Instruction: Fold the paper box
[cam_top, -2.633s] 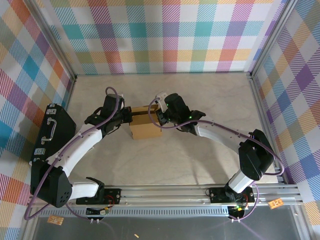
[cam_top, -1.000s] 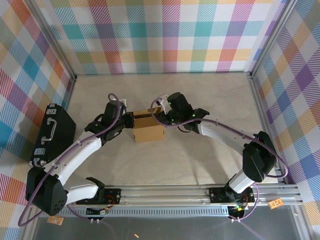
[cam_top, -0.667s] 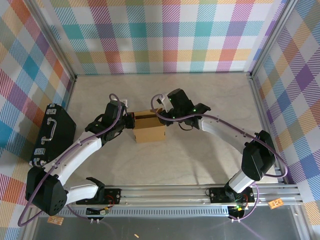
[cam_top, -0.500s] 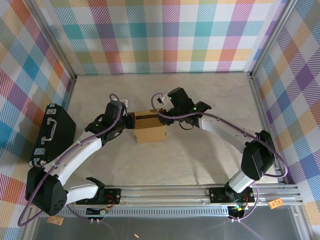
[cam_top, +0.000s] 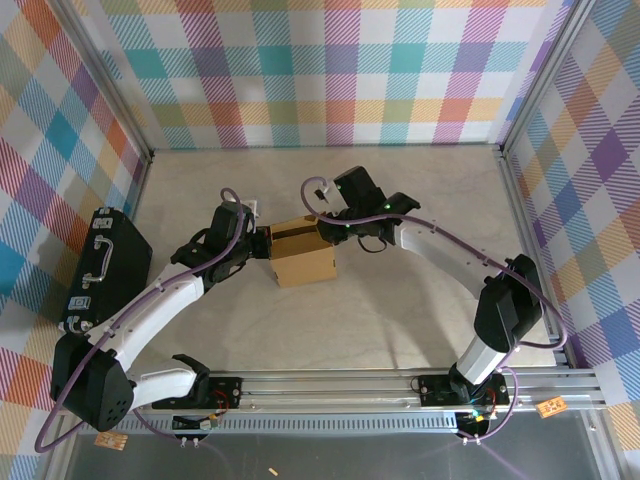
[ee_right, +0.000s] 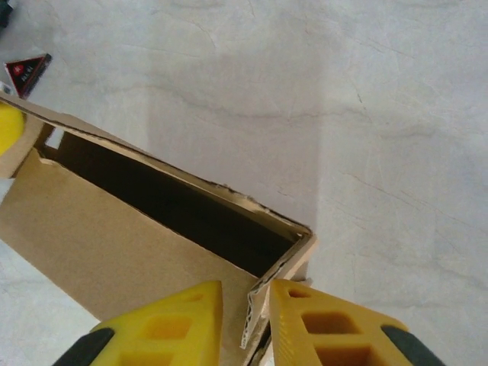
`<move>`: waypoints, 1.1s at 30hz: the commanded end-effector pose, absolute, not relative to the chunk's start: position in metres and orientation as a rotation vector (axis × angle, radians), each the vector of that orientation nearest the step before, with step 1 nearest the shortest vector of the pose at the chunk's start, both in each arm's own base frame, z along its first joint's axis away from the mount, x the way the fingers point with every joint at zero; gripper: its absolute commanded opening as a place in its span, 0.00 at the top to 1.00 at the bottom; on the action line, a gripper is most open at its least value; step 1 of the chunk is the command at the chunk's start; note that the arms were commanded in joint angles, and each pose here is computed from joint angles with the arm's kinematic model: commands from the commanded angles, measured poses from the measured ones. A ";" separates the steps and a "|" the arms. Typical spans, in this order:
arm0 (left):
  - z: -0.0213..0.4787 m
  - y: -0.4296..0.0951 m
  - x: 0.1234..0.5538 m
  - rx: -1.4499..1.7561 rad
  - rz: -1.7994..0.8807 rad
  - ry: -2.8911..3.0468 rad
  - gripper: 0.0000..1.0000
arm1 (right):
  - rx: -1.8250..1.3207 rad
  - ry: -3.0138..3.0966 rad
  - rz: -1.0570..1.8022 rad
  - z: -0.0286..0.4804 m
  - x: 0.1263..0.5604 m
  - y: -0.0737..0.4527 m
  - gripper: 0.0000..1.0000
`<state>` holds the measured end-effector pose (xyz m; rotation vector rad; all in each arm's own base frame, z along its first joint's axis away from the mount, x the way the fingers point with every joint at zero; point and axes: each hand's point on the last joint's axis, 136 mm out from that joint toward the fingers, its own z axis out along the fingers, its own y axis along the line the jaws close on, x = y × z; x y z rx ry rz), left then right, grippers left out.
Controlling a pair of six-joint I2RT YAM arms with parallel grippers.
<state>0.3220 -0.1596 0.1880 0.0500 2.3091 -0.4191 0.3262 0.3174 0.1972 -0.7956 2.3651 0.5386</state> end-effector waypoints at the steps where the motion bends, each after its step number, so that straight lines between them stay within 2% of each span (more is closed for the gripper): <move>1: 0.181 -0.170 0.307 0.126 -0.455 2.356 1.00 | -0.834 2.387 0.498 0.191 0.325 0.315 0.86; 3: 0.181 -0.170 0.306 0.130 -0.453 2.355 1.00 | -0.846 2.384 0.482 0.189 0.326 0.313 0.91; 6: 0.181 -0.171 0.306 0.137 -0.452 2.356 1.00 | -0.875 2.381 0.462 0.185 0.325 0.311 0.93; 18: 0.183 -0.172 0.304 0.145 -0.445 2.353 1.00 | -0.910 2.385 0.430 0.176 0.323 0.307 0.95; 33: 0.175 -0.178 0.298 0.165 -0.428 2.359 1.00 | -0.860 2.379 0.579 0.158 0.304 0.311 0.97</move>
